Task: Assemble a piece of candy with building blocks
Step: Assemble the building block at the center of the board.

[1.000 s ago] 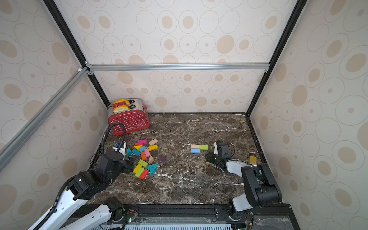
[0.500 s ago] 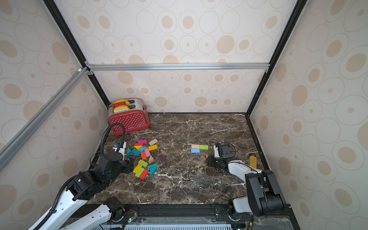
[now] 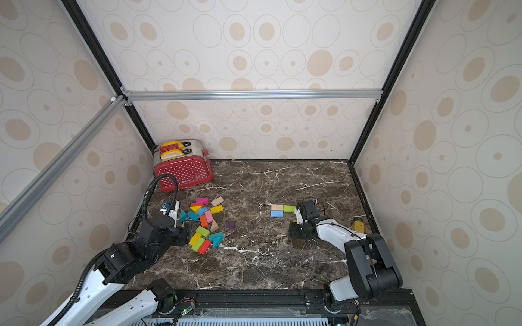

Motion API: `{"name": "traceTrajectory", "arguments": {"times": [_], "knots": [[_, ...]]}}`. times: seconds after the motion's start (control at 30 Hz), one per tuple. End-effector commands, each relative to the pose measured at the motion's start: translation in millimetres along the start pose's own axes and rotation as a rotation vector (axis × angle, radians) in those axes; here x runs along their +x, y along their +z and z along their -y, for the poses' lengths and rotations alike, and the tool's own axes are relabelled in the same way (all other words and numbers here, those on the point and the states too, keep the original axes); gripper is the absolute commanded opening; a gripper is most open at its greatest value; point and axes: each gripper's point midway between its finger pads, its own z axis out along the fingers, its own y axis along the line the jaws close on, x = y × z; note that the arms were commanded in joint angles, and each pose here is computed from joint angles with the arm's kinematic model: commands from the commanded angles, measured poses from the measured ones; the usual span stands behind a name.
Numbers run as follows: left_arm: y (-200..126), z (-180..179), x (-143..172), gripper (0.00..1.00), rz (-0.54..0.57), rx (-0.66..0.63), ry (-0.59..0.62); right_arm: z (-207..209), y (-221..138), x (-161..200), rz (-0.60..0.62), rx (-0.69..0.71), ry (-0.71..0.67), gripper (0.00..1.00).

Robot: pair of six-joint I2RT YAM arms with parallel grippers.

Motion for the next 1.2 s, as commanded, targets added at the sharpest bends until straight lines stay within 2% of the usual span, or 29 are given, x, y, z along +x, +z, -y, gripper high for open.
{"name": "traceTrajectory", "arguments": {"times": [0.0, 0.1, 0.23, 0.33, 0.4, 0.63, 0.87, 1.0, 1.1, 1.17], "knots": [[0.2, 0.7, -1.1, 0.73, 0.002, 0.002, 0.005, 1.0, 4.8, 13.4, -0.045, -0.003, -0.038, 0.53], [-0.7, 0.0, -1.2, 0.73, 0.006, 0.003, 0.003, 0.8, 8.8, 1.7, -0.025, 0.006, -0.055, 0.53], [-1.4, -1.0, -1.4, 0.73, 0.009, 0.0, 0.0, -16.0, 13.6, -11.6, -0.017, -0.077, -0.035, 0.53], [-1.5, -1.3, -1.5, 0.73, 0.01, -0.002, 0.0, -18.3, 15.4, -25.3, 0.008, -0.077, -0.047, 0.53], [-1.1, -1.4, -1.1, 0.74, 0.01, -0.003, 0.001, -15.5, 17.8, -30.8, 0.004, -0.054, -0.053, 0.53], [-1.7, -1.5, -1.2, 0.74, 0.01, -0.002, 0.0, -27.1, 23.1, -41.3, 0.02, -0.116, -0.04, 0.53], [-1.2, -1.9, -0.8, 0.74, 0.009, -0.005, 0.001, -36.8, -1.0, -53.4, 0.074, -0.135, -0.067, 0.53], [-1.3, -1.8, -0.8, 0.74, 0.009, -0.004, 0.002, -24.8, -17.3, -62.0, 0.12, -0.047, -0.102, 0.54], [-1.3, -1.7, -0.7, 0.74, 0.008, -0.004, 0.001, -19.0, -22.9, -58.9, 0.107, -0.025, -0.111, 0.54], [-1.4, -1.4, -0.8, 0.74, 0.009, -0.002, 0.001, -5.5, -25.6, -54.5, 0.09, 0.044, -0.126, 0.55]]}}
